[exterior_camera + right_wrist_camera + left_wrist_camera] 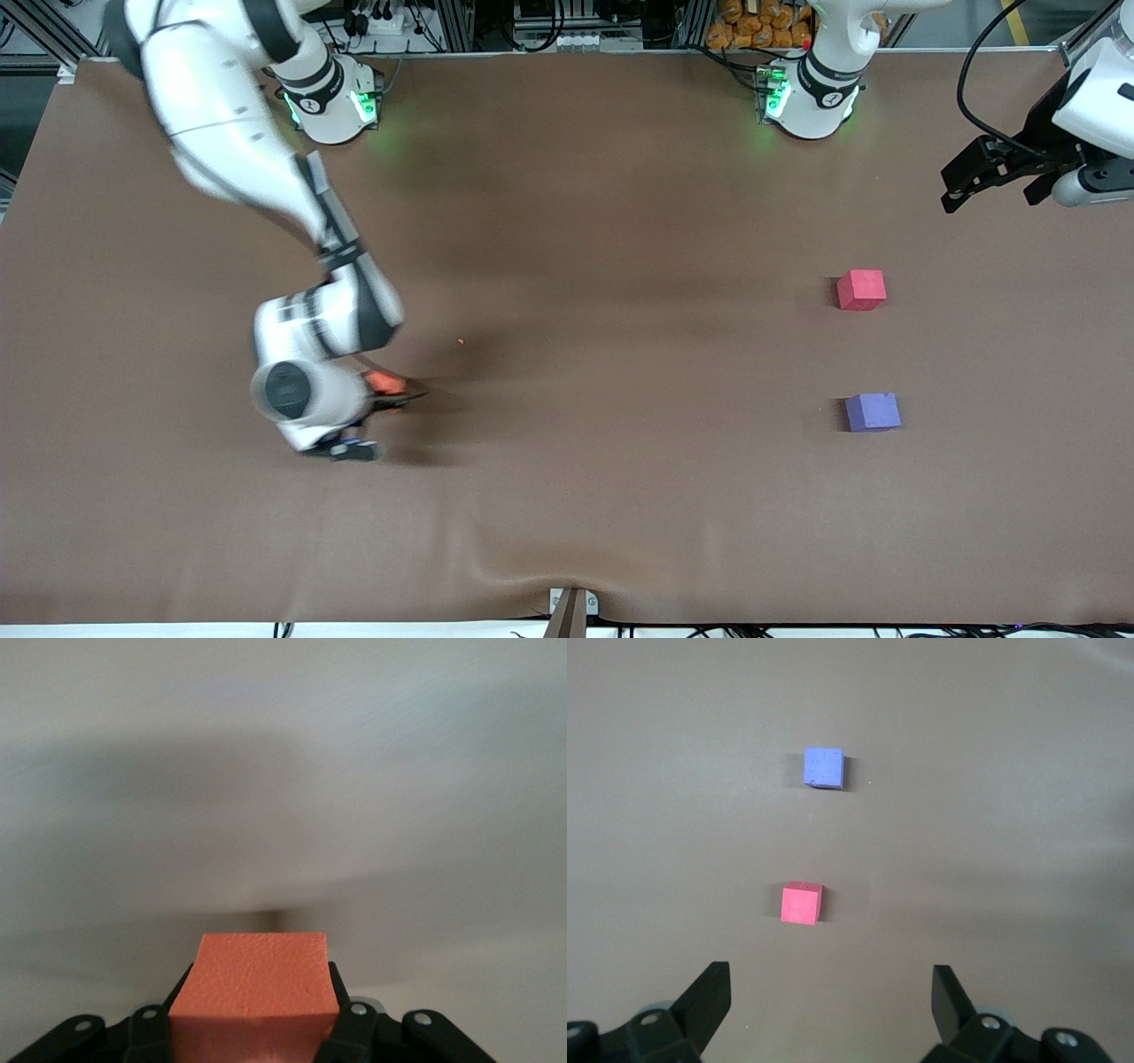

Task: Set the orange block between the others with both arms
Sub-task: 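Carry the orange cube to mid-table and set it down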

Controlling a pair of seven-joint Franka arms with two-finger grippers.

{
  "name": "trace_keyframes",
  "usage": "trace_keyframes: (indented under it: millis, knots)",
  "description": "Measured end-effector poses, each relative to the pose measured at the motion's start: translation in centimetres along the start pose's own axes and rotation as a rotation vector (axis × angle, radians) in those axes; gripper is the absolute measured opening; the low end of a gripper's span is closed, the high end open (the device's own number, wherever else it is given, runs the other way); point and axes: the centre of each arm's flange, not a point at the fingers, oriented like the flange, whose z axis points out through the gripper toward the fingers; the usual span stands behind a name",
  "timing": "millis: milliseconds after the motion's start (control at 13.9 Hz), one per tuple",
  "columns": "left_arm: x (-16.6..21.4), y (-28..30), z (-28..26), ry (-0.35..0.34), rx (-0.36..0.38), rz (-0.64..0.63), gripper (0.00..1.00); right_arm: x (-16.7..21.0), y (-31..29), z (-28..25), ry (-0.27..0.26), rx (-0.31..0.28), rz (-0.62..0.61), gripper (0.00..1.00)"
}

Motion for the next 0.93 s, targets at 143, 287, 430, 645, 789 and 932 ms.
trace_keyframes:
  millis: [143, 287, 430, 645, 789, 932]
  knots:
    - [0.0, 0.0, 0.0, 0.0, 0.0, 0.0, 1.0, -4.1, -7.2, -1.3, -0.007, -0.002, 0.006, 0.57]
    - [0.0, 0.0, 0.0, 0.0, 0.0, 0.001, 1.0, -7.8, -12.5, -1.9, -0.006, 0.0, 0.003, 0.57]
    - [0.0, 0.1, 0.0, 0.0, 0.0, 0.001, 1.0, -11.1, -16.3, -1.6, -0.012, 0.003, -0.011, 0.57]
    - [0.0, 0.1, 0.0, 0.0, 0.0, 0.001, 1.0, -13.3, -18.9, -1.2, -0.003, 0.019, -0.028, 0.57]
    - [0.0, 0.2, 0.0, -0.001, -0.001, 0.003, 1.0, -12.9, -19.2, -0.8, 0.025, 0.045, -0.025, 0.57]
    - [-0.1, 0.7, 0.0, -0.002, -0.004, 0.011, 1.0, -12.4, -19.2, 0.1, 0.038, 0.051, -0.02, 0.57]
